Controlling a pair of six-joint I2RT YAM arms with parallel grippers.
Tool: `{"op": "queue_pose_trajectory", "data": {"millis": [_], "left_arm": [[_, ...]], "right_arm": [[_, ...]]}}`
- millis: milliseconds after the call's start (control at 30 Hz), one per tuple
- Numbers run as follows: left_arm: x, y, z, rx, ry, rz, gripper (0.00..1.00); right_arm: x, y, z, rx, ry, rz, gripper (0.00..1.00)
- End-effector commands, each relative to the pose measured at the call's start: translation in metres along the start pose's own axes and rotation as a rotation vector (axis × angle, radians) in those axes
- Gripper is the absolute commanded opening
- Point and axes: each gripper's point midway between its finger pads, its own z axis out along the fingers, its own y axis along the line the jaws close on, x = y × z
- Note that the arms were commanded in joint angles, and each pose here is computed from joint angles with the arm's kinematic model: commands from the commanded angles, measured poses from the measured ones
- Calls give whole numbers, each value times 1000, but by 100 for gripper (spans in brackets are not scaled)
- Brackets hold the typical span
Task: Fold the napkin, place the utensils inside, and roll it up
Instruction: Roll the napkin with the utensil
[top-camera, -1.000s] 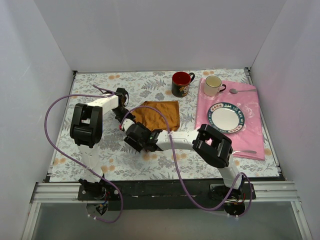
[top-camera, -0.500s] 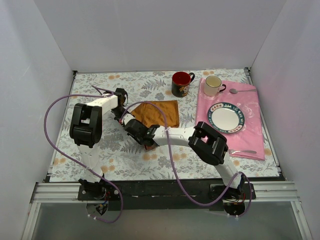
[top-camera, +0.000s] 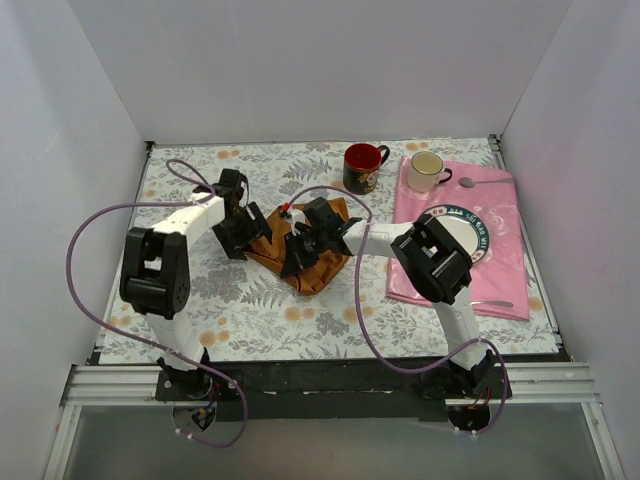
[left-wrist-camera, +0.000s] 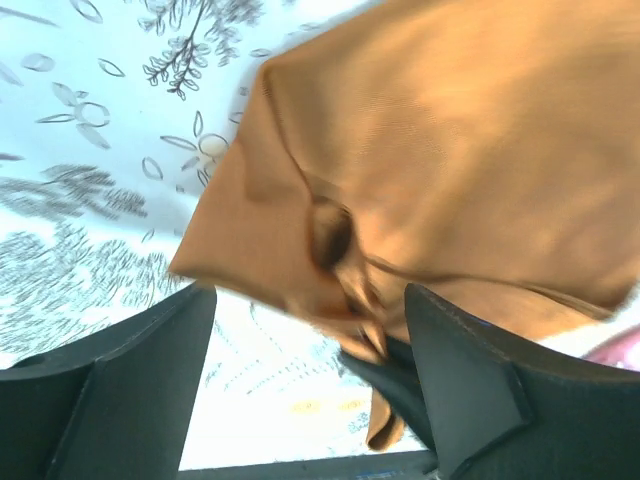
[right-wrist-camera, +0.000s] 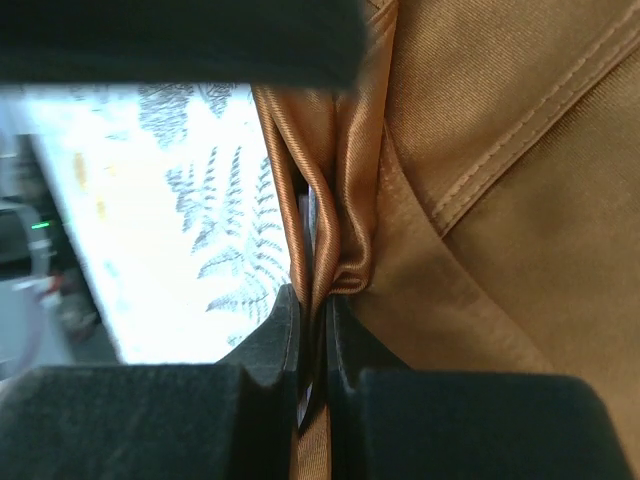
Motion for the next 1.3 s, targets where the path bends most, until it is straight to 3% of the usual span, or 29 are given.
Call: {"op": "queue_pose_trajectory", "data": {"millis": [0,133,300,467,500,567,600,700,733,1267], "left_arm": [[-34,-21,-75,167,-286,92,77],[-16,-32,-98,330,-323,144,72],[16,-45,-92,537,-275,171,69],[30,-31,-55,488,-182,20,65],[29,-32,-54,495,-182,-1,53],[35,-30,-49,512,-174,-56,41],[29,-39,-61,583,-230,-62,30],[30,-44,-67,673,-263,-91,13],[30,-45,-66,684,-267,-98,1],[24,-50,-22,825,-312,-127,0]], "right_arm": [[19,19,-4,-259,79,197,1],[5,15,-5,-354,42,305,1],[6,-1,-9,-391,7,459,1],[7,-18,-7,-369,-19,493,1],[9,-20,-6,-365,-20,500,1],[10,-20,-6,-364,-19,501,1],[10,-21,-5,-359,-23,499,1],[8,-22,-7,-358,-33,502,1],[7,-22,-7,-357,-34,502,1],[5,-20,-9,-335,-29,503,1]]}}
